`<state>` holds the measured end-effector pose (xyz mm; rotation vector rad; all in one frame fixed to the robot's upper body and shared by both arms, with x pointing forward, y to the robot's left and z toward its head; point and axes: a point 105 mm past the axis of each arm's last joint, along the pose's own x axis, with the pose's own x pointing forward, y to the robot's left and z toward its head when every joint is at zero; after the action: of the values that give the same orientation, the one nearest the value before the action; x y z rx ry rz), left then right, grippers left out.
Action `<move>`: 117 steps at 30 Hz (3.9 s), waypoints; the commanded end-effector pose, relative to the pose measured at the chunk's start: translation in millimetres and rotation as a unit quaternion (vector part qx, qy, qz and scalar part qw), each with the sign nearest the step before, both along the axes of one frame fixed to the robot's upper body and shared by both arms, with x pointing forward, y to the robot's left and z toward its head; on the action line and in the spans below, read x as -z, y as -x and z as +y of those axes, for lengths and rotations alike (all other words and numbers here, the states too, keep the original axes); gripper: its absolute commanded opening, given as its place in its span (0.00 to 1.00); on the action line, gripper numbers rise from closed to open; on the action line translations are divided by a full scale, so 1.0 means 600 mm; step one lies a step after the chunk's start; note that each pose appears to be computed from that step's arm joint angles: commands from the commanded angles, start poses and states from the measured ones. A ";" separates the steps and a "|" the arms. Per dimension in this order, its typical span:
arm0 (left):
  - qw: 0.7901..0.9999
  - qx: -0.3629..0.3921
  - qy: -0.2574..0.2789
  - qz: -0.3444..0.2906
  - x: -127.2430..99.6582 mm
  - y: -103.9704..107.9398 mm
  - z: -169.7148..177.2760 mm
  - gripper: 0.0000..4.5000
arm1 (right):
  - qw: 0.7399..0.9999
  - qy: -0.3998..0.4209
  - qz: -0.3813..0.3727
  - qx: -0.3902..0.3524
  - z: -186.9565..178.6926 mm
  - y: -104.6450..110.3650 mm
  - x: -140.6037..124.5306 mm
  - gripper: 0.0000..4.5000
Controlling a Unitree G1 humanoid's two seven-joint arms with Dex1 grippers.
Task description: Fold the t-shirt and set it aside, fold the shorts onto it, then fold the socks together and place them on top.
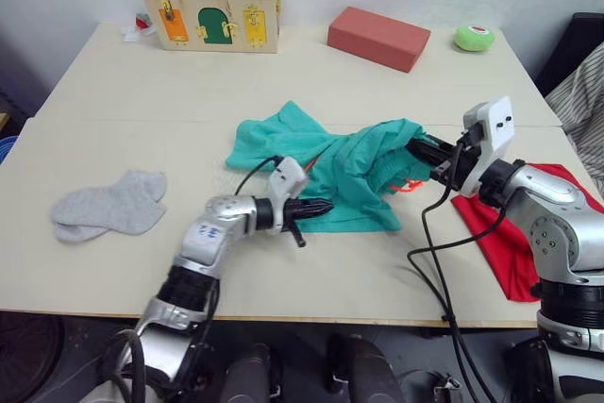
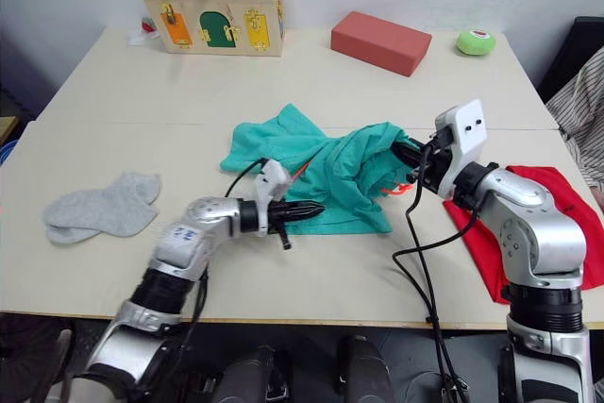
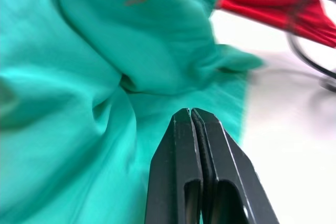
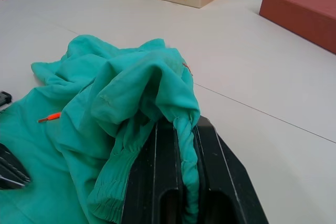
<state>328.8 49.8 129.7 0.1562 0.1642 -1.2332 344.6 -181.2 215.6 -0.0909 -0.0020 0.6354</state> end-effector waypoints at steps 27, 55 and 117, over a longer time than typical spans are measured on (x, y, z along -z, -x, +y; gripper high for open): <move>0.952 0.230 -0.082 -0.186 -0.045 0.059 -0.155 0.98 | 0.999 -0.007 -0.018 -0.031 0.018 0.011 -0.016 0.00; 0.942 0.229 -0.198 -0.142 0.061 0.014 -0.203 0.14 | 0.999 -0.014 -0.027 -0.026 0.013 0.024 -0.021 0.00; 0.985 -0.145 -0.094 -0.015 0.008 0.211 0.230 0.99 | 0.951 0.171 -0.037 -0.255 0.046 0.211 0.188 0.00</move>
<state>202.3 193.8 123.7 0.2447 0.2966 -0.9304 217.5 -158.0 97.3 -0.4805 0.0524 1.1388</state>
